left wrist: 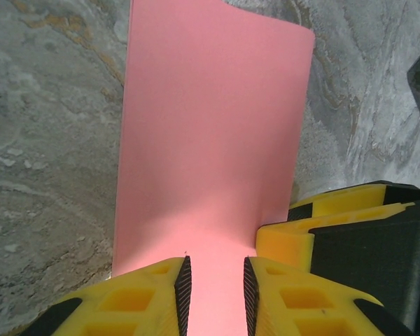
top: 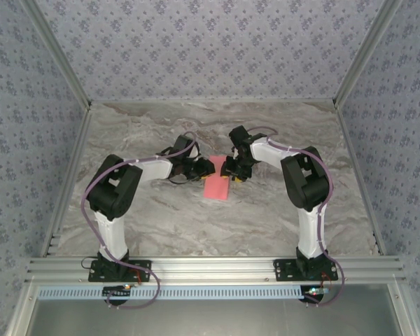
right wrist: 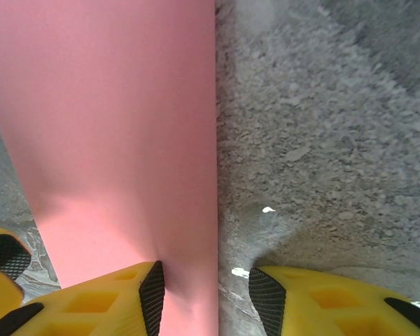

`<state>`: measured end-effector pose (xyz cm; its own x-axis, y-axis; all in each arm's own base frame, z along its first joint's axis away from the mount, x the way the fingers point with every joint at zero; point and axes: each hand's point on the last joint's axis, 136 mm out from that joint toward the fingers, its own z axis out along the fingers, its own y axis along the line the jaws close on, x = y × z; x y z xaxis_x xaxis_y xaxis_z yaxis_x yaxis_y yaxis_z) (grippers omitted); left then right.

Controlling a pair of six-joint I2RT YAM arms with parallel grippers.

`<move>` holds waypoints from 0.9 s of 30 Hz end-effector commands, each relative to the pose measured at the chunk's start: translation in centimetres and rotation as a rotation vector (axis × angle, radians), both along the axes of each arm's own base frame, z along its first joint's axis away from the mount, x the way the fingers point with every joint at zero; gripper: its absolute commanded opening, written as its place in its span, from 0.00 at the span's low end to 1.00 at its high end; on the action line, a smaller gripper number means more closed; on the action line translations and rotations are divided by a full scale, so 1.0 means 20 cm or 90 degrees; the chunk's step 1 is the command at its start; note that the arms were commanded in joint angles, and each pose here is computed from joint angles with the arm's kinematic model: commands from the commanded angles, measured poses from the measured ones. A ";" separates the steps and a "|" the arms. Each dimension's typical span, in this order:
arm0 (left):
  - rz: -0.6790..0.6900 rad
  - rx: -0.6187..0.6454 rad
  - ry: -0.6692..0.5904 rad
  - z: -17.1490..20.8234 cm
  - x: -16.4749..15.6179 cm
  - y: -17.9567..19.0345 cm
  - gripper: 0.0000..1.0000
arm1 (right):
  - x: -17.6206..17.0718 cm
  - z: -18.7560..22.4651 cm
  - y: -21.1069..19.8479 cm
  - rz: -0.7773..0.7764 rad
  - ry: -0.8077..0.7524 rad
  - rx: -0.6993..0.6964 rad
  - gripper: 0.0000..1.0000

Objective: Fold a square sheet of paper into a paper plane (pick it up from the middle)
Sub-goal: Hold the square sheet of paper at the center of the table.

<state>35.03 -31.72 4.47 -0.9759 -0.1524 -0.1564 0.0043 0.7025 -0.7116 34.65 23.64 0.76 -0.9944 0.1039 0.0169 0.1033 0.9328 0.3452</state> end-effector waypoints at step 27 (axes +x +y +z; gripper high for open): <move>-0.041 -0.003 0.002 -0.01 -0.01 -0.08 0.26 | -0.25 -0.43 -0.26 0.010 0.122 -0.179 0.48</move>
<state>34.52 -32.59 4.14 -0.9817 -0.1206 -0.1472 0.0209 0.7006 -0.7132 34.63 23.70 0.68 -0.9947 0.1014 0.0193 0.1019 0.9353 0.3390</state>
